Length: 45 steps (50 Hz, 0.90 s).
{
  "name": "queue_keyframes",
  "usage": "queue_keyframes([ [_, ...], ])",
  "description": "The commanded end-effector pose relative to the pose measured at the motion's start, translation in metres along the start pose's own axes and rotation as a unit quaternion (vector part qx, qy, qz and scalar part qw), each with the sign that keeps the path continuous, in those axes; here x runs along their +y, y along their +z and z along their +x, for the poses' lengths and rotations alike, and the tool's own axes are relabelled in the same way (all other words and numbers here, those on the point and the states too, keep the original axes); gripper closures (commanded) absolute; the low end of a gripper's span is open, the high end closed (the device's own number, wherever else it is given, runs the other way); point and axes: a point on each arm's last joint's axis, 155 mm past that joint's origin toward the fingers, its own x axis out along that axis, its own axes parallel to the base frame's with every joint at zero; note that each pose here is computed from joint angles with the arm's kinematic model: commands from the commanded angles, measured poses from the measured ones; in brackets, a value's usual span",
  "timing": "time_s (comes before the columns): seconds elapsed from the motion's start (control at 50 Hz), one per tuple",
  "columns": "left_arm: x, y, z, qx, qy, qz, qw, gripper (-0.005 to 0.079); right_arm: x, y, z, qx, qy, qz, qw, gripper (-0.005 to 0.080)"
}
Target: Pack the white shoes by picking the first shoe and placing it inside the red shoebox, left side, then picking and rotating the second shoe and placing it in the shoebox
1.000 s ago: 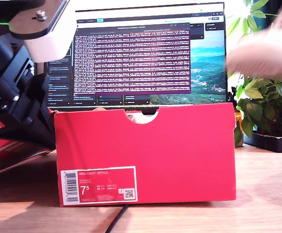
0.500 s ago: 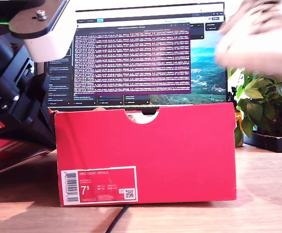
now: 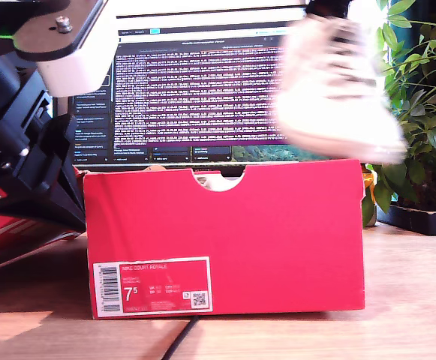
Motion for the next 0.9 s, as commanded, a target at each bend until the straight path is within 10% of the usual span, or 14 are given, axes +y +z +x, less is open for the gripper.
queue_keyframes([
  [0.0, 0.003, 0.005, 0.000, -0.009, 0.004, -0.006, 1.000, 0.0759, -0.016, 0.015, -0.009, -0.021, -0.023, 0.015, 0.999, 0.0765],
  [0.88, 0.003, 0.005, 0.000, -0.009, 0.004, -0.007, 1.000, 0.0759, 0.081, -0.040, 0.082, 0.069, 0.108, 0.042, 0.991, 0.0765],
])
